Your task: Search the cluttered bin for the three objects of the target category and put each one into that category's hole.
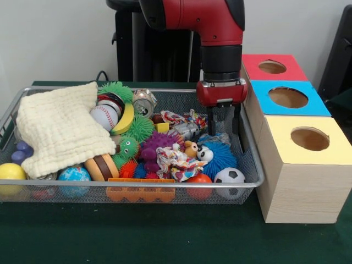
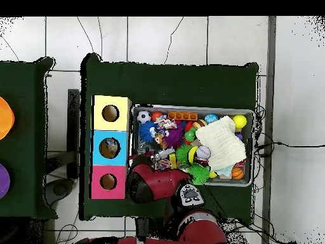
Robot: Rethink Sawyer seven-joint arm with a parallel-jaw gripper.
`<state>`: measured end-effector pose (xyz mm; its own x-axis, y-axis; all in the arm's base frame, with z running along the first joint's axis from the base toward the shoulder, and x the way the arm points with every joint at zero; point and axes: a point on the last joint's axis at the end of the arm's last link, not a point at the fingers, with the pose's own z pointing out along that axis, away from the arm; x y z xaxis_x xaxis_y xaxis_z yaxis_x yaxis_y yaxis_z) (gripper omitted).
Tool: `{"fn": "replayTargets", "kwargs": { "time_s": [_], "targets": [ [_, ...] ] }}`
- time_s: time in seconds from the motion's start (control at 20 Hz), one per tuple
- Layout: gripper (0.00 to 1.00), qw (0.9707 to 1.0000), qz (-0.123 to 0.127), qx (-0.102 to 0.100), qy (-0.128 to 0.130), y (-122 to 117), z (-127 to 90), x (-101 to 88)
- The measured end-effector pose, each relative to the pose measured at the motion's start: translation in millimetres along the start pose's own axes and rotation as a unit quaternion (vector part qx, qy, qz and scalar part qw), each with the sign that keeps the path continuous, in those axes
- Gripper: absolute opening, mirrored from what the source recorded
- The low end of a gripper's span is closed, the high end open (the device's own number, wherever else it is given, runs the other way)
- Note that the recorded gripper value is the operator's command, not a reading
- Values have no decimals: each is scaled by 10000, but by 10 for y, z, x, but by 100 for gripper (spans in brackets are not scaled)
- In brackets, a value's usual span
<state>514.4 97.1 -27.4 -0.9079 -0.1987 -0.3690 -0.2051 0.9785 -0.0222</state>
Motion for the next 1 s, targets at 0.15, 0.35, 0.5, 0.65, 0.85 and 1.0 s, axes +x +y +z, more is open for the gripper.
{"fn": "replayTargets", "kwargs": {
  "time_s": [0.15,0.35,0.5,0.65,0.85,1.0],
  "targets": [
    [100,9998,-113,76,-153,20,-2,27],
    [100,9994,-192,127,-269,33,-3,50],
    [100,9989,-248,163,-355,40,-4,70],
    [100,9983,-305,195,-446,49,-2,87],
    [100,9975,-368,230,-560,53,2,107],
    [100,9966,-420,258,-654,60,6,123]
  ]
}}
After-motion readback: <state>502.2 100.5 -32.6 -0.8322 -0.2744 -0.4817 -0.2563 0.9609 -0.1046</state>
